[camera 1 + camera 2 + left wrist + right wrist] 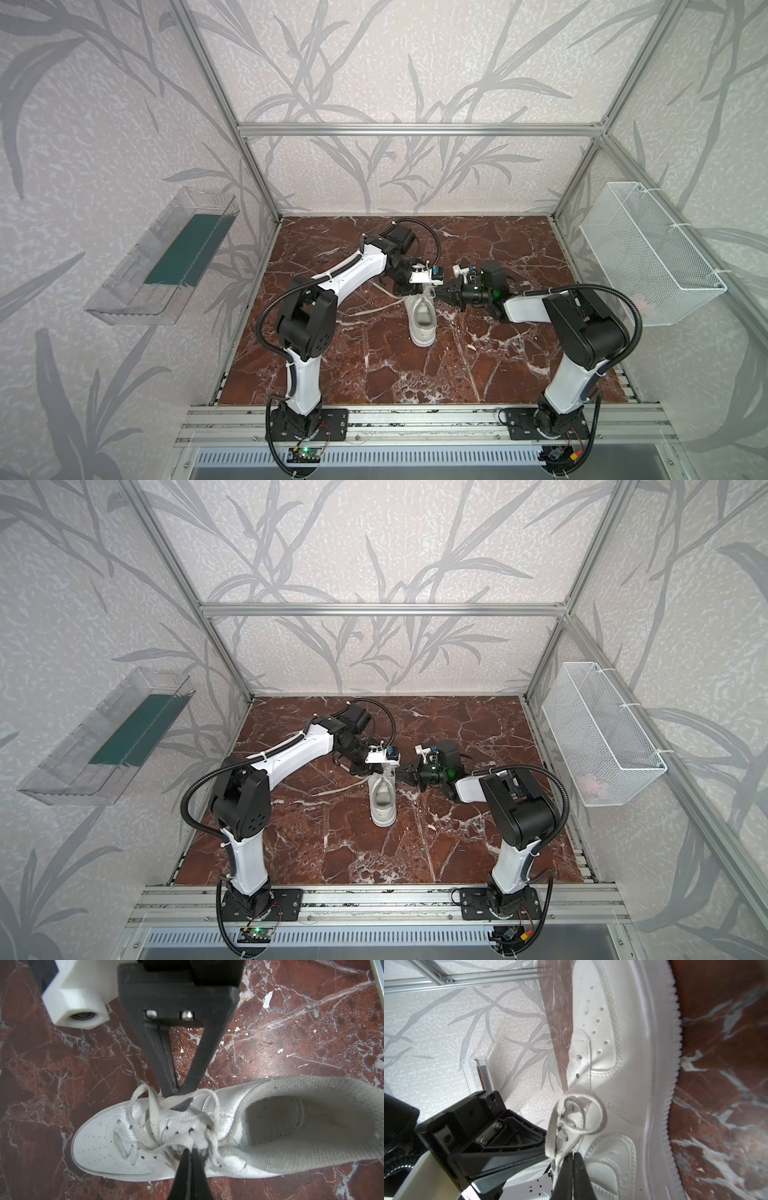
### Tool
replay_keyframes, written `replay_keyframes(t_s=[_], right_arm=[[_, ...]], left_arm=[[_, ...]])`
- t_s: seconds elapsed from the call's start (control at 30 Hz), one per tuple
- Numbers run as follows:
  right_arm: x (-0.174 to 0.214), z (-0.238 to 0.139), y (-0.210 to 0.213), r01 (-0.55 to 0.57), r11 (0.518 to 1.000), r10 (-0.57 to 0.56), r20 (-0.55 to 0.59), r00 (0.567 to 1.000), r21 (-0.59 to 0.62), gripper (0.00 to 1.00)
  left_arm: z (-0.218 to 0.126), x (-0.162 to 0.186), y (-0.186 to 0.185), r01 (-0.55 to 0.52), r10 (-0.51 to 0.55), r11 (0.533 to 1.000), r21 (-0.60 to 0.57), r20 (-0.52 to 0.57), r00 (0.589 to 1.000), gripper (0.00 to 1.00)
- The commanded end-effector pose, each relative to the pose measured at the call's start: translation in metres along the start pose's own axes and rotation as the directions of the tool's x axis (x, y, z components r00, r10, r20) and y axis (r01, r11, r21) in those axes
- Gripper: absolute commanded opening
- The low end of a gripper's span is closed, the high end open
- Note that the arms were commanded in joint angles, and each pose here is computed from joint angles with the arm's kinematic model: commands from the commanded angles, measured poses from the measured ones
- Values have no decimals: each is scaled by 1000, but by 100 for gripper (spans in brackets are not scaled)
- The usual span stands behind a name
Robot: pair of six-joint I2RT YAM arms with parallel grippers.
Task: Tie the shoes
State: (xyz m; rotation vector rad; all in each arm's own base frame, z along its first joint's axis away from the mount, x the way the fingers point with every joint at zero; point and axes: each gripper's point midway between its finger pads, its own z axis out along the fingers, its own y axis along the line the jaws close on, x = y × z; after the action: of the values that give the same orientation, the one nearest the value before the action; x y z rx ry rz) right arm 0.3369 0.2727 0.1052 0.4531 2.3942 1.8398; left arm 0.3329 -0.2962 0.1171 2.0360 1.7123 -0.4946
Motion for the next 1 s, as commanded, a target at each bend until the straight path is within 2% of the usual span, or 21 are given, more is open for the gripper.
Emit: replay_keyframes(t_s=[0.0,0.5,0.53,0.97], right_arm=[[4,-1,17,42,997,-43,-11,999,-59,7],[9,12,24,55,995,-60,-50,997,-87,19],[9,13,24,53,995,-58,-51,997,-85,19],[9,23,24,52,995,-59,-69,996,-90,20]], left_arm=[[3,0,0,5,-4,1000,19,-10,1000,0],[4,-1,0,3,-3,1000,21,-4,1000,0],[4,-1,0,36,-36,999,20,-5,999,0],[4,-3,1,37,-37,999,13,4,999,0]])
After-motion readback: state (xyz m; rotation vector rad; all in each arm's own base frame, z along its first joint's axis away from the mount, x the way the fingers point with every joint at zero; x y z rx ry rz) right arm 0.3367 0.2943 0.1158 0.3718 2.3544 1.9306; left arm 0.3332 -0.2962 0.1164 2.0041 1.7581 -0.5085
